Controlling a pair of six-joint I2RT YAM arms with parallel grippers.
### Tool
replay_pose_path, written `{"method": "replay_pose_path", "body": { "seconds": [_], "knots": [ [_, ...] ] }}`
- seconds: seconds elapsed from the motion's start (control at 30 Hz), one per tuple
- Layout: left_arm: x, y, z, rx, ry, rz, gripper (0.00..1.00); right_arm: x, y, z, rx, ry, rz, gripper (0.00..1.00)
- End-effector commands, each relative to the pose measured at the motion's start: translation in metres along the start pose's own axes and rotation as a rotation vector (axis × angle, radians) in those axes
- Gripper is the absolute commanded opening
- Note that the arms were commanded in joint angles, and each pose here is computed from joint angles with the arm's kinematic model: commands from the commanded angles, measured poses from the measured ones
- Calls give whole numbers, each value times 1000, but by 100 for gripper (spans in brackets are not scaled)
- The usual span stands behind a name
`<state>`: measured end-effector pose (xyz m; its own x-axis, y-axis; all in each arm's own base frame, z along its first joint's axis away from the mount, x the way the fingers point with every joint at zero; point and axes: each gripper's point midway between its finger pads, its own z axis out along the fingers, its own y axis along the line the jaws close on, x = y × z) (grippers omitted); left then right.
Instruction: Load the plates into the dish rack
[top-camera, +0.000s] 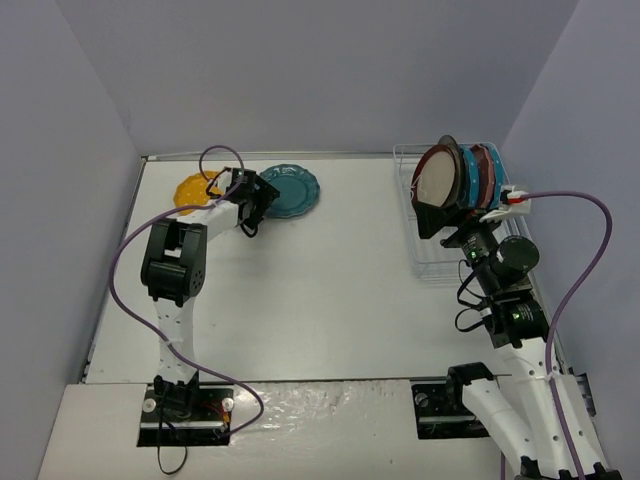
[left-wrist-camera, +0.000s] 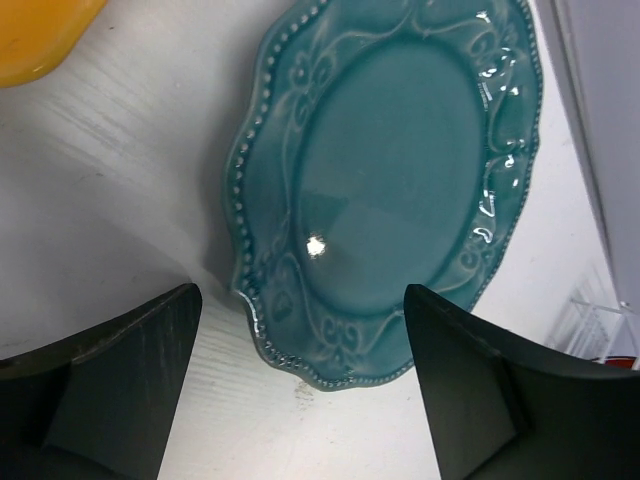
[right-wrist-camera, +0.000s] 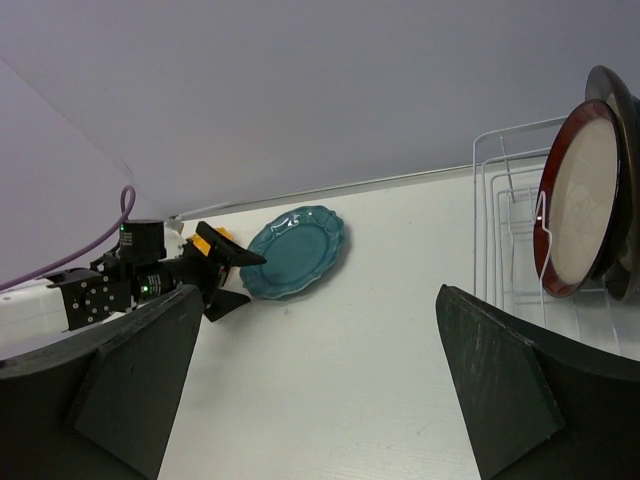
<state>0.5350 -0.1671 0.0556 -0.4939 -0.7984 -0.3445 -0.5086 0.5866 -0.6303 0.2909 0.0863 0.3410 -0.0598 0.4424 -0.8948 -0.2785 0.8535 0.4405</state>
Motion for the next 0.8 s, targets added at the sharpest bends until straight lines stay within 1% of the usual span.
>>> {"method": "replay_pose_path", "body": {
  "seconds": [0.0,0.2,0.27,0.4,0.43,0.47,0.53,0.57,0.63,0.7,0.77],
  "knots": [
    [6,14,10,15,1,-42,72,-11,11,2,-48,-47,-8,100],
    [15,32,23,25,2,-48,56,-4,12,-1,-59,-27,3,100],
    [16,38,27,24,-2,-43,48,-2,10,-2,-56,-23,2,100],
    [20,47,31,31,3,-48,29,6,8,-2,-53,-3,6,100],
    [22,50,32,28,6,-47,21,9,7,-1,-54,5,8,100],
    [23,53,32,26,8,-44,10,11,7,-1,-56,12,9,100],
    [26,54,31,38,22,-39,1,17,7,2,-63,33,20,100],
    [28,59,30,30,27,-38,0,20,6,3,-61,43,22,100],
    [31,60,25,65,35,-45,0,30,8,7,-82,77,41,100],
    [36,59,10,102,53,-46,0,50,12,13,-109,137,88,100],
    [50,75,0,88,84,-43,0,62,17,16,-130,165,129,100]
  ]
}}
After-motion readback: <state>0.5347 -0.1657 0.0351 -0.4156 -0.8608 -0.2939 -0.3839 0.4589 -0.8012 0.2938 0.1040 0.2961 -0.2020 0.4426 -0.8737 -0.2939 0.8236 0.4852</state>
